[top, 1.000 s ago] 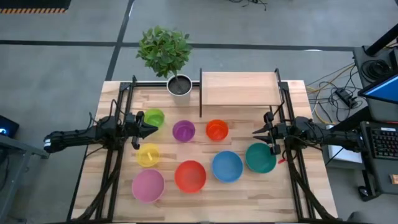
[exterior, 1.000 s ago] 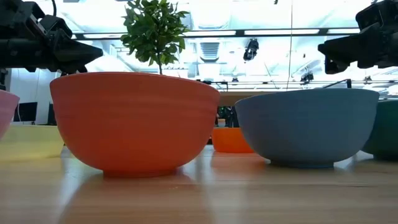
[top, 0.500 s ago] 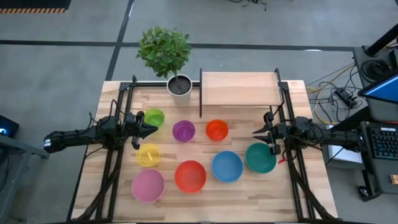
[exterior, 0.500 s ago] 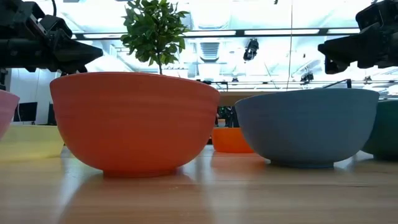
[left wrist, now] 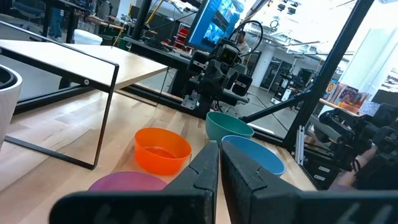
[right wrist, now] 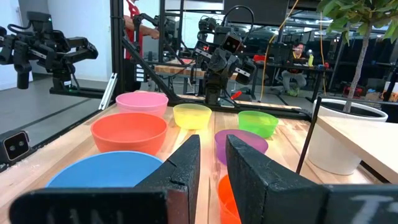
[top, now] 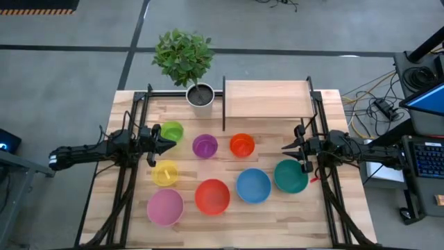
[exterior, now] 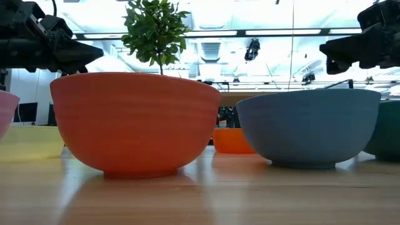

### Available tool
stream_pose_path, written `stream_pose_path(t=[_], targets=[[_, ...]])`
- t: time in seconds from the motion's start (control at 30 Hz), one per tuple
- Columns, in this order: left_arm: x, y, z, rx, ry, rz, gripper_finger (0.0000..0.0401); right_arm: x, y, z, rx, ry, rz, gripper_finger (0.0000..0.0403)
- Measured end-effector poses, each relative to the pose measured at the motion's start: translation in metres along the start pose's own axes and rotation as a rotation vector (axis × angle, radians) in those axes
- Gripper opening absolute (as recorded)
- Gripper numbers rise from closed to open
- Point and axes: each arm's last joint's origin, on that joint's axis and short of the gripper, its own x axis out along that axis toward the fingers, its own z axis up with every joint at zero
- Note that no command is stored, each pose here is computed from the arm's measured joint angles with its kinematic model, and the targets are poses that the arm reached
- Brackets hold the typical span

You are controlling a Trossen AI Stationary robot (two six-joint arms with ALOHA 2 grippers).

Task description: Place and stack bowls onto a shelf

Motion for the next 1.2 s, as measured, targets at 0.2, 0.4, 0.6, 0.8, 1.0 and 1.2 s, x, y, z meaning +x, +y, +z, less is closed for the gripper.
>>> stream_pose_path(t=[0.2, 0.4, 0.6, 0.8, 1.0, 1.2], targets=[[0.0, 0.0, 0.0, 0.0, 0.0, 0.0, 0.0, 0.0, 0.0, 0.0, 0.0, 0.0, -0.001, 0.0068], [0.0, 0.0, 0.0, 0.0, 0.0, 0.0, 0.0, 0.0, 0.0, 0.0001, 0.0, 0.0, 0.0, 0.0068], [0.0, 0.0, 0.0, 0.0, 0.0, 0.0, 0.0, 0.0, 0.0, 0.0001, 0.0, 0.0, 0.0, 0.0068], [0.0, 0.0, 0.0, 0.003, 0.0, 0.0, 0.0, 0.0, 0.0, 0.0001, 0.0, 0.0, 0.0, 0.0068], [0.0, 0.0, 0.0, 0.136, 0.0, 0.001, 0.0, 0.0, 0.0001, 0.0002, 0.118, -0.001, 0.002, 0.0068], [-0.0002, -0.0022, 0.0062, 0.125, -0.066, -0.018, 0.0, -0.0002, -0.0008, 0.0062, 0.443, -0.064, -0.001, 0.0068]])
